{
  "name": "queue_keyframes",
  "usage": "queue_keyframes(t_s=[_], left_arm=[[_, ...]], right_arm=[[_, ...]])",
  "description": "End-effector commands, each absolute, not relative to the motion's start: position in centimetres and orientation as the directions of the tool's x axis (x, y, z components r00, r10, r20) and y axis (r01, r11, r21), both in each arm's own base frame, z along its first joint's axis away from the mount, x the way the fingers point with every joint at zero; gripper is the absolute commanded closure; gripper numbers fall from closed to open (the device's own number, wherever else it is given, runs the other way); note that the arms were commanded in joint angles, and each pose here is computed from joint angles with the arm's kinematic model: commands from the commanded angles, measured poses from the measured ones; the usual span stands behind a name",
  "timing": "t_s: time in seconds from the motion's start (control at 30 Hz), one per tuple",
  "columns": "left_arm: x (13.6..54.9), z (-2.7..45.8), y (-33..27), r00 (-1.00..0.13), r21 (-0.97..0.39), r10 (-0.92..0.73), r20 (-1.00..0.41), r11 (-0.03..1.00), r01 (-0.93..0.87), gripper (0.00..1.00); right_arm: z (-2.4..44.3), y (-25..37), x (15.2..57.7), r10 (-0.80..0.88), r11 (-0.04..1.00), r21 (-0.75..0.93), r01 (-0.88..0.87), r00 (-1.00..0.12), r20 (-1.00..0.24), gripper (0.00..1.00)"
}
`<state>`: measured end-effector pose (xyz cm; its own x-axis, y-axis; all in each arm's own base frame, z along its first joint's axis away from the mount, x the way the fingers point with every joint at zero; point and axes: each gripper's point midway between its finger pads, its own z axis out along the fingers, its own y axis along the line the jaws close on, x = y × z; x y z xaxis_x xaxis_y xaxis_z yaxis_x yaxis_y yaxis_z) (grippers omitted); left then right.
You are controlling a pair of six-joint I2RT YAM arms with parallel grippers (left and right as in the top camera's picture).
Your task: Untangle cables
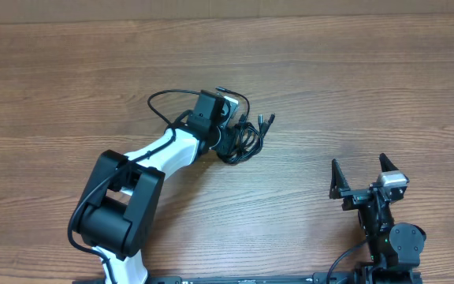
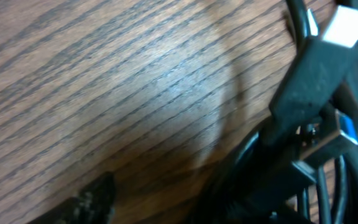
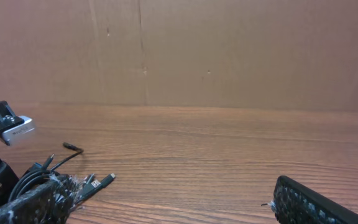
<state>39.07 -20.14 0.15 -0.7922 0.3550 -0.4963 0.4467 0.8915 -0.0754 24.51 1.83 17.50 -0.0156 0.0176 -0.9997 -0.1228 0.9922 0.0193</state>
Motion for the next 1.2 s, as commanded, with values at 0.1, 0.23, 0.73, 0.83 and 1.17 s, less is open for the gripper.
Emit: queue_keyframes(t_s=[0.1, 0.23, 0.73, 0.83, 1.17], left_arm=[[36.6, -3.8, -18.0, -0.841, 0.013, 0.393, -0.373, 0.908, 0.418, 0.45], [37.0, -1.9, -19.0, -0.817, 0.011, 0.397, -0.418, 0.902, 0.433, 0.54], [37.1, 11.9, -20.2, -0.677, -0.033, 0.330, -0.658, 0.885, 0.464, 0.75], [36.7, 12.2, -20.0, -0.672, -0.021, 0.347, -0.654, 0.880, 0.475, 0.71], [36.6, 6.6, -20.0, -0.716, 0.010, 0.435, -0.546, 0.858, 0.514, 0.28]], right_arm=[[17.2, 1.8, 24.5, 0.016, 0.993, 0.018, -0.119, -0.015, -1.000, 0.00], [17.2, 1.8, 24.5, 0.016, 0.993, 0.018, -0.119, -0.015, -1.000, 0.00], [17.2, 1.8, 24.5, 0.016, 0.993, 0.018, -0.119, -0.015, -1.000, 0.00], [17.2, 1.8, 24.5, 0.016, 0.993, 0.018, -0.119, -0.015, -1.000, 0.00], [17.2, 1.8, 24.5, 0.016, 0.993, 0.018, -0.119, -0.015, -1.000, 0.00]])
